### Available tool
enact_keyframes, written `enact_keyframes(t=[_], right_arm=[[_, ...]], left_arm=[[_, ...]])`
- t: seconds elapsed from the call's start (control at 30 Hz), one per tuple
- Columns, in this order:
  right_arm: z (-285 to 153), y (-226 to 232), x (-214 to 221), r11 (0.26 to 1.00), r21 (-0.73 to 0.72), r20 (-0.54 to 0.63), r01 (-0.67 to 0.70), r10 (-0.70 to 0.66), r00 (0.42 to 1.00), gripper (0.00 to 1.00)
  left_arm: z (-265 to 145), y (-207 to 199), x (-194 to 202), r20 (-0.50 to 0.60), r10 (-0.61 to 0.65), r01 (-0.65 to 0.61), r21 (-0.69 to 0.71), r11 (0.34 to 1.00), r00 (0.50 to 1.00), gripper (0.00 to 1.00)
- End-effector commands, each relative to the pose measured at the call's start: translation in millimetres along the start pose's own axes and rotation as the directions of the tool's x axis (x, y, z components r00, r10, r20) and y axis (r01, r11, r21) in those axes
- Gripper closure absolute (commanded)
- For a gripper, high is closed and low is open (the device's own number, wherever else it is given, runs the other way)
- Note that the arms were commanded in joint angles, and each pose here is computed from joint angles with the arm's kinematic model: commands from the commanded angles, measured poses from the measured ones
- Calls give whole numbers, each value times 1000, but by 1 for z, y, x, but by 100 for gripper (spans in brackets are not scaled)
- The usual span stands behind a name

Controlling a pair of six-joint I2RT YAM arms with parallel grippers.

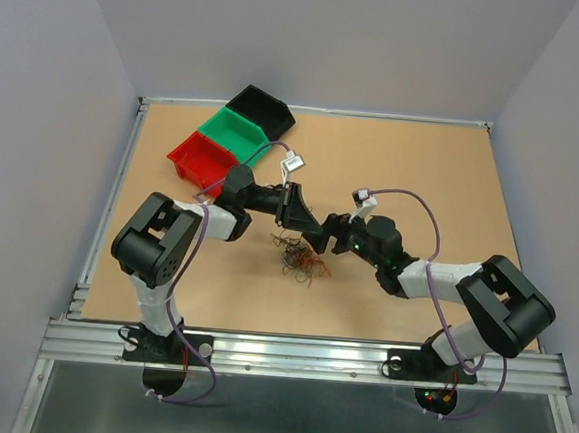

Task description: Untangle the cables

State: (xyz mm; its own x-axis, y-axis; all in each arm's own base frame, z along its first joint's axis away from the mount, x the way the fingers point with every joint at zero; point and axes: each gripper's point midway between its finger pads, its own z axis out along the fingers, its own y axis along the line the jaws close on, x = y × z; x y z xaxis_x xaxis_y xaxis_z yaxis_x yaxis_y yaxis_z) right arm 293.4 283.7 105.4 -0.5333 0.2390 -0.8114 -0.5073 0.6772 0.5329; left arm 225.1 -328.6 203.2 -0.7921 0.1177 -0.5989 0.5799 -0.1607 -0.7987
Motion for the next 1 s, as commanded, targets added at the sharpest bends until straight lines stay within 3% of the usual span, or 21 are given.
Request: enact_keyframes(t=[0.0,0.27,0.33,0.37,0.4,0.43,0.47,0.5,0.53,0.57,0.8,0.97], right_arm=[[-1,45,-41,982,-170,120,77,-57,991,7],[6,60,-26,962,-264,82,73,-53,995,7],[9,60,-22,959,-275,68,66,-49,996,7],[10,61,-20,957,-282,61,61,-45,997,7],[12,60,-18,958,-281,55,57,-44,998,7],[13,61,-19,957,-285,56,59,-44,997,7],[13,61,-17,957,-284,50,54,-41,998,7],[13,61,-16,957,-285,48,54,-42,998,7],[13,61,-17,957,-285,49,54,-42,998,7],[13,62,-17,957,-286,51,55,-42,998,7],[6,62,-27,960,-269,97,84,-59,993,8],[-9,67,-44,958,-258,169,124,-81,982,8]], left_arm=[[-13,-79,-31,158,654,-673,165,721,739,100],[-34,-76,-55,233,659,-686,55,725,715,100],[-37,-75,-65,249,700,-723,0,691,669,100],[-37,-66,-73,228,660,-667,-54,743,716,100],[-38,-57,-87,244,661,-649,-142,748,709,100],[-41,-39,-105,180,805,-754,-283,593,566,100],[-44,-4,-101,97,712,-628,-400,667,695,100],[-40,-18,-110,76,769,-661,-462,591,635,100],[-44,-18,-116,70,792,-661,-510,551,607,100],[-43,-30,-114,89,807,-680,-490,545,583,100],[-22,-50,-91,74,825,-751,-375,543,560,100],[-15,-49,-84,64,816,-758,-336,559,574,100]])
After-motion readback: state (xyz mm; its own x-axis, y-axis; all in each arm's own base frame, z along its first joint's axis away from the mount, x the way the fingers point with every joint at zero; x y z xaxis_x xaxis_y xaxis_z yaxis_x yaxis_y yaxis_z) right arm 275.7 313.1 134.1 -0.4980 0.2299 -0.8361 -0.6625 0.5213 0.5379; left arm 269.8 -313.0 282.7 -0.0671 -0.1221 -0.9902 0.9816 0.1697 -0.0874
